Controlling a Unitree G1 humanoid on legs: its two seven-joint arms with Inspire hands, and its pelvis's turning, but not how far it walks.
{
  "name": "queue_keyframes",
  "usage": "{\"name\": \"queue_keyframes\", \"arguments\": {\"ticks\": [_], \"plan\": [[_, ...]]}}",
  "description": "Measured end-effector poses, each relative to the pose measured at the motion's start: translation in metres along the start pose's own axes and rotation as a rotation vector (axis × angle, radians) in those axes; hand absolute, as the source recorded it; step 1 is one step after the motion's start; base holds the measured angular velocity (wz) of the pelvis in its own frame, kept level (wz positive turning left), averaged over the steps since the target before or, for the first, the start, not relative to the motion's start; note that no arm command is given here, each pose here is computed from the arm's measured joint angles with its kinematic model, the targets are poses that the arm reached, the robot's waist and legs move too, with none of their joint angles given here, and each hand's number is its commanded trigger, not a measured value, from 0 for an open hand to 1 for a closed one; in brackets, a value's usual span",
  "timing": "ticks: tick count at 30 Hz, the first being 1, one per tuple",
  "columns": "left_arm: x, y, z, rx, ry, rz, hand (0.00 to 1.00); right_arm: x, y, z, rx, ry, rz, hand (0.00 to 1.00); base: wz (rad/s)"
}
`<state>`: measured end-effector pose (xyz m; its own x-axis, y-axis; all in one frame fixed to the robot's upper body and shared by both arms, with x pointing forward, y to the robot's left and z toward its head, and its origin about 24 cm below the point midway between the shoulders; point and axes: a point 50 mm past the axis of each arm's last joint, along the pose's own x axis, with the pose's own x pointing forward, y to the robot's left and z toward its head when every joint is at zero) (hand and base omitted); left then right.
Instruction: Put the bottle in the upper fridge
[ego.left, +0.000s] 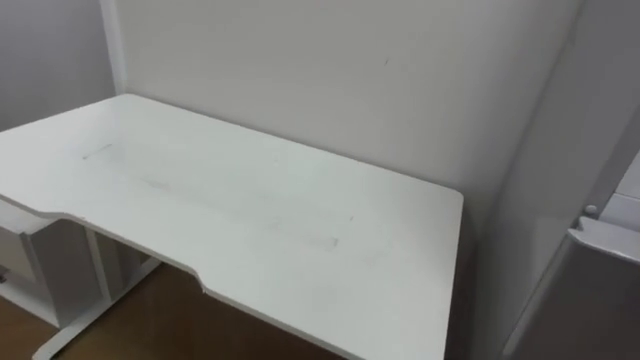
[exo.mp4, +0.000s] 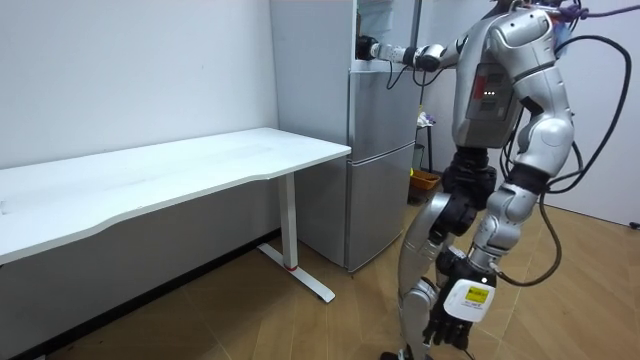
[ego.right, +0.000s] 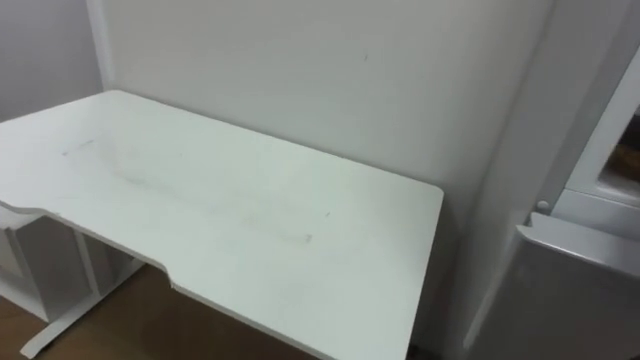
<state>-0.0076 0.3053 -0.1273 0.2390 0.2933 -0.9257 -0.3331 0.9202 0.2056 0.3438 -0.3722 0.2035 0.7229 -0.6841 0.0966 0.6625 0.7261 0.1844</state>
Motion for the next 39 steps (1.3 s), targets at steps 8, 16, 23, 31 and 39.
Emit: {"name": "queue_keyframes", "arguments": {"ticks": [8, 16, 23, 31, 39], "plan": [[-0.005, 0.006, -0.018, 0.009, 0.056, 0.016, 0.0, 0.001, -0.003, -0.002, -0.009, 0.027, 0.023, 0.0, 0.01], [-0.005, 0.004, -0.012, 0.01, 0.038, 0.009, 0.0, 0.001, -0.001, -0.002, -0.004, 0.044, 0.073, 0.0, 0.0], [-0.005, 0.004, -0.012, 0.01, 0.037, 0.009, 0.0, 0.001, 0.001, -0.003, 0.018, 0.056, 0.1, 0.0, 0.0], [-0.005, 0.0, -0.016, -0.004, 0.05, 0.001, 0.0, -0.005, 0.003, -0.006, 0.019, 0.065, 0.145, 0.0, 0.0], [-0.005, -0.004, -0.021, -0.017, 0.067, -0.007, 0.0, -0.019, 0.01, -0.005, -0.007, 0.027, 0.182, 0.0, -0.05]]}}
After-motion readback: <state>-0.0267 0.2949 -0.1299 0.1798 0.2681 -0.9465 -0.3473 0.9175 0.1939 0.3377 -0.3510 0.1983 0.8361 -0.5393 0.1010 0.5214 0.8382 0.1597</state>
